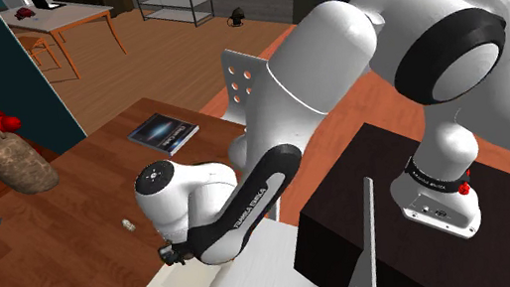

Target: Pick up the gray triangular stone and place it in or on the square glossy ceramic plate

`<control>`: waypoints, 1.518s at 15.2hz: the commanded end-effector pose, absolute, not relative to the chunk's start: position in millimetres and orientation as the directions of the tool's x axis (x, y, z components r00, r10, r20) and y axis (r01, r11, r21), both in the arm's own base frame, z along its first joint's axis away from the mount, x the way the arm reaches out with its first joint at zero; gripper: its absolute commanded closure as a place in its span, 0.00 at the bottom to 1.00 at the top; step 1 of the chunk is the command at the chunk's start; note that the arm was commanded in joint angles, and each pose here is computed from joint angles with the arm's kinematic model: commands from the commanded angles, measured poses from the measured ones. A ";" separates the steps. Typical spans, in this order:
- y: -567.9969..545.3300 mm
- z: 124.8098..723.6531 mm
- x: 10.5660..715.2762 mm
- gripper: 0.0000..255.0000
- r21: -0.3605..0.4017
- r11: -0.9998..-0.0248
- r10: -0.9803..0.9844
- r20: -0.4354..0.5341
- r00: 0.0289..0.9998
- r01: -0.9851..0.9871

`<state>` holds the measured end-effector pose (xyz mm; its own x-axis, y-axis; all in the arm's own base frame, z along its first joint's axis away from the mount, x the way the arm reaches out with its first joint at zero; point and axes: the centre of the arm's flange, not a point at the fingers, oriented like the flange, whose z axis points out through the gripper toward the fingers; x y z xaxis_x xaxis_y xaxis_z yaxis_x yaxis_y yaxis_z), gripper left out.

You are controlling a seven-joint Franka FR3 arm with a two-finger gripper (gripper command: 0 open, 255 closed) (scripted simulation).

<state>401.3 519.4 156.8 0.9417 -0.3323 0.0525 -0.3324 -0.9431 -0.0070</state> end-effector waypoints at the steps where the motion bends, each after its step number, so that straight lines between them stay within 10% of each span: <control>1: 543.3 154.2 383.1 1.00 -0.007 -0.943 -0.333 0.053 0.941 -0.333; 23: 572.0 72.5 362.8 1.00 -0.007 -0.943 -0.333 0.053 0.941 -0.333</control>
<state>362.6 572.1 72.7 0.9414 -0.3331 0.0525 -0.3332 -0.9428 -0.0066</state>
